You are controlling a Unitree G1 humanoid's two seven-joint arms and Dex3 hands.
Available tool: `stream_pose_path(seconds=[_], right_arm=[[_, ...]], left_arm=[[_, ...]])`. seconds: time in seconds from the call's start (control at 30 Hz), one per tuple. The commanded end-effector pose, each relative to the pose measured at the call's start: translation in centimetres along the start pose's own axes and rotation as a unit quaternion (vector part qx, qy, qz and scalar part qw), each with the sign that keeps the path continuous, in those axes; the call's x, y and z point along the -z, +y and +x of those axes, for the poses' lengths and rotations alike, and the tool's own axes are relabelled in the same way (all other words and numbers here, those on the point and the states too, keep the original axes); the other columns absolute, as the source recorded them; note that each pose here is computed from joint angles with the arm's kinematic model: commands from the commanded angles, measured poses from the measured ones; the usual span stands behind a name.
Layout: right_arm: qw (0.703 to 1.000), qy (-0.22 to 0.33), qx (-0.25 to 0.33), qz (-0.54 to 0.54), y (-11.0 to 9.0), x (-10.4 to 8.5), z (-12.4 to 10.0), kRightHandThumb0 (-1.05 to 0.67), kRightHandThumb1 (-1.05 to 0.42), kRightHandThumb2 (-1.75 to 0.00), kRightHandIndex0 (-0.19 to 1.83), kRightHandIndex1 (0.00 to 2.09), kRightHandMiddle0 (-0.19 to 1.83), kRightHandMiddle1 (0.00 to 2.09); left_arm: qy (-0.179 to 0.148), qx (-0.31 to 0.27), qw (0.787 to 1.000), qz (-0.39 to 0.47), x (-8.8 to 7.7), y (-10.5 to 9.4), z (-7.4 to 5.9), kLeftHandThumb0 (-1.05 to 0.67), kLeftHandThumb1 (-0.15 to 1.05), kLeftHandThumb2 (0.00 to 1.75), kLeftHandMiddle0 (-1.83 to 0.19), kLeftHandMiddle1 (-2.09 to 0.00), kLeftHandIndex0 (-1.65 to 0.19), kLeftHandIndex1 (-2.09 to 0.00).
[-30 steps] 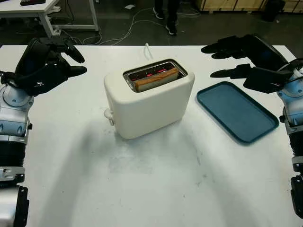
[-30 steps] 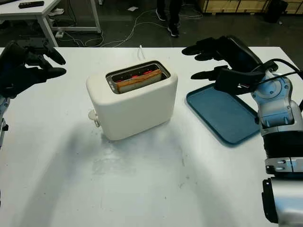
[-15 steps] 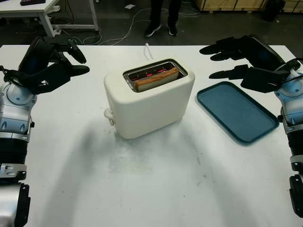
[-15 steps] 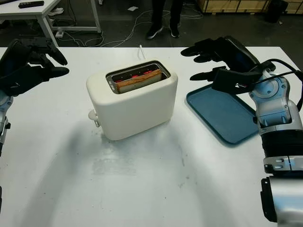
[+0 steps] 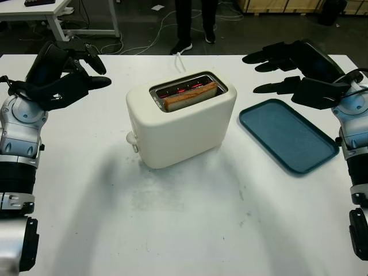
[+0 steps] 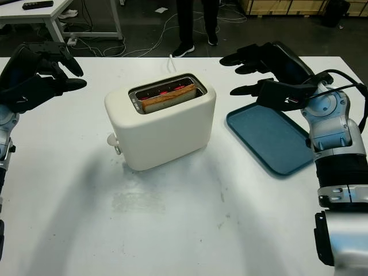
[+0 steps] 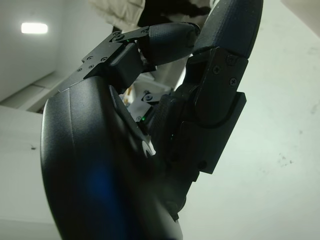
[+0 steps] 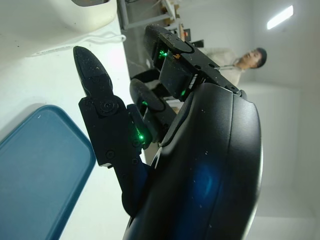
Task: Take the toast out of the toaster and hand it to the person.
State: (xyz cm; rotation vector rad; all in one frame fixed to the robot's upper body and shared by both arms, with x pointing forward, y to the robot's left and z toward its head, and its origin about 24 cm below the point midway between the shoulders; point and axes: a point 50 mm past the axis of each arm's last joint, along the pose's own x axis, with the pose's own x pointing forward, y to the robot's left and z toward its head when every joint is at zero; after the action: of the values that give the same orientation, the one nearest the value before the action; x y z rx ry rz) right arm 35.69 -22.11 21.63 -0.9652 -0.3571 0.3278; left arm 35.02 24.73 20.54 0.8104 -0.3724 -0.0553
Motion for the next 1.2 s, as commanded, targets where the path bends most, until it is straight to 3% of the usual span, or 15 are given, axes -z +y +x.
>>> stream_pose_path(seconds=[0.0, 1.17], right_arm=[[1.000, -0.009, 0.007, -0.002, -0.21, -0.51, 0.22, -0.42, -0.74, 0.00, 0.88, 0.01, 0.80, 0.00], [1.000, -0.011, 0.008, -0.001, 0.23, -0.31, 0.11, -0.39, -0.72, 0.00, 0.89, 0.01, 0.81, 0.00]], left_arm=[[-0.007, -0.002, 1.000, 0.005, -0.32, 0.10, 0.23, -1.05, 0.83, 0.00, -0.93, -1.26, -0.78, -1.31], [0.008, -0.005, 1.000, 0.001, 0.07, 0.02, -0.06, -1.05, 0.81, 0.00, -0.92, -1.24, -0.79, -1.28]])
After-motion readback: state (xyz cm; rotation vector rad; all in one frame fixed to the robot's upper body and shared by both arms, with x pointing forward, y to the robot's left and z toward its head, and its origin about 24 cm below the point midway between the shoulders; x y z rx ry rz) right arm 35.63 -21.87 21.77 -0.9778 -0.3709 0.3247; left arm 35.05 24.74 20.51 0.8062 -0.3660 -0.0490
